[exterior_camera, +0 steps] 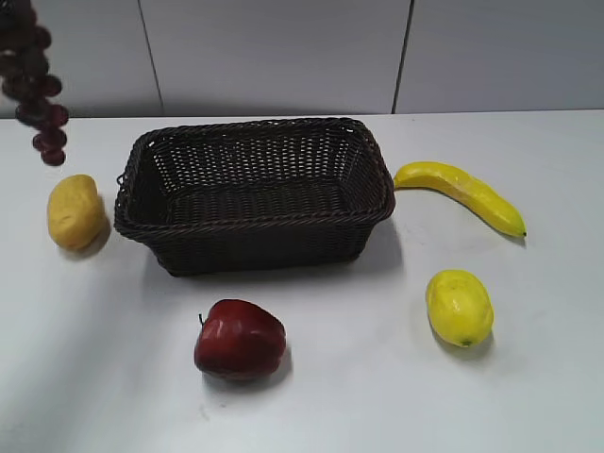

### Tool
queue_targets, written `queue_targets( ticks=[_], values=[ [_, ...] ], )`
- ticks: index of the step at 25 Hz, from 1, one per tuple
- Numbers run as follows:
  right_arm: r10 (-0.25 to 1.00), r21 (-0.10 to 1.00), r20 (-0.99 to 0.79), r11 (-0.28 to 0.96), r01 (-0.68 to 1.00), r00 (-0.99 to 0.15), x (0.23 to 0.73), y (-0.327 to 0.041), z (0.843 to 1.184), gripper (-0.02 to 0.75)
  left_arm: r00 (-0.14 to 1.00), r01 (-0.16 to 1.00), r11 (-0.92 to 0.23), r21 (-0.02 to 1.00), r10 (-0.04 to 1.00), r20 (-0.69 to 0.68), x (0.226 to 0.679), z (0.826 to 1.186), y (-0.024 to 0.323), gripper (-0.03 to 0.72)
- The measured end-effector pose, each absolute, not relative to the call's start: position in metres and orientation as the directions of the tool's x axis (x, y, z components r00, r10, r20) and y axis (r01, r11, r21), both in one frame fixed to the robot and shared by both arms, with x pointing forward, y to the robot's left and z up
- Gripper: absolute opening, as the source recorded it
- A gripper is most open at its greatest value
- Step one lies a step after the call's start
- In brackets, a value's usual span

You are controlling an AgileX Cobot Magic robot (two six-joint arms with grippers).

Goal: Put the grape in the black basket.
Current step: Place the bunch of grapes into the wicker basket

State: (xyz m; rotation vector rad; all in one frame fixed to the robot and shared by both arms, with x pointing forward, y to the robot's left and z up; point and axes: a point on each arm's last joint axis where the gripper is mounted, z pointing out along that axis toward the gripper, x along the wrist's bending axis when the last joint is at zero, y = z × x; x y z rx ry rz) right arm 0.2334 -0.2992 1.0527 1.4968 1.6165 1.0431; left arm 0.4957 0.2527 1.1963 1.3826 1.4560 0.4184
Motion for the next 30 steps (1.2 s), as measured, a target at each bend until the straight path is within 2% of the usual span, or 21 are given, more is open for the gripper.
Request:
queue_targets(
  ticks=[3, 7, 10, 15, 20, 24, 25, 28, 30],
  values=[
    [0.995, 0.898, 0.034, 0.013, 0.441, -0.098, 0.233, -0.299, 1.053, 0.593, 0.272, 0.502, 0.251, 0.828, 0.862, -0.427, 0.511, 1.204, 0.230, 0.293],
    [0.995, 0.898, 0.034, 0.013, 0.440, -0.098, 0.233, -0.299, 1.053, 0.593, 0.315, 0.525, 0.218, 0.823, 0.848, -0.426, 0.540, 1.184, 0.198, 0.291],
    [0.995, 0.898, 0.034, 0.013, 0.440, -0.098, 0.233, -0.299, 1.053, 0.593, 0.334, 0.574, 0.165, 0.802, 0.847, -0.414, 0.561, 1.154, 0.171, 0.290],
    [0.995, 0.898, 0.034, 0.013, 0.440, -0.098, 0.233, -0.299, 1.053, 0.593, 0.358, 0.665, 0.019, 0.746, 0.869, -0.341, 0.596, 1.083, 0.137, 0.289],
    [0.995, 0.898, 0.034, 0.013, 0.440, -0.098, 0.233, -0.299, 1.053, 0.593, 0.335, 0.744, -0.043, 0.667, 0.888, -0.316, 0.618, 1.022, 0.125, 0.289],
    [0.995, 0.898, 0.034, 0.013, 0.440, -0.098, 0.233, -0.299, 1.053, 0.593, 0.342, 0.782, -0.085, 0.618, 0.887, -0.311, 0.619, 1.005, 0.123, 0.299],
    [0.995, 0.898, 0.034, 0.013, 0.440, -0.098, 0.233, -0.299, 1.053, 0.593, 0.351, 0.785, -0.099, 0.612, 0.884, -0.308, 0.618, 1.005, 0.123, 0.334],
    [0.995, 0.898, 0.034, 0.013, 0.440, -0.098, 0.233, -0.299, 1.053, 0.593, 0.365, 0.789, -0.118, 0.603, 0.879, -0.306, 0.616, 1.004, 0.122, 0.551],
    [0.995, 0.898, 0.034, 0.013, 0.440, -0.098, 0.233, -0.299, 1.053, 0.593, 0.370, 0.795, -0.126, 0.594, 0.876, -0.309, 0.615, 1.004, 0.122, 0.617]
  ],
)
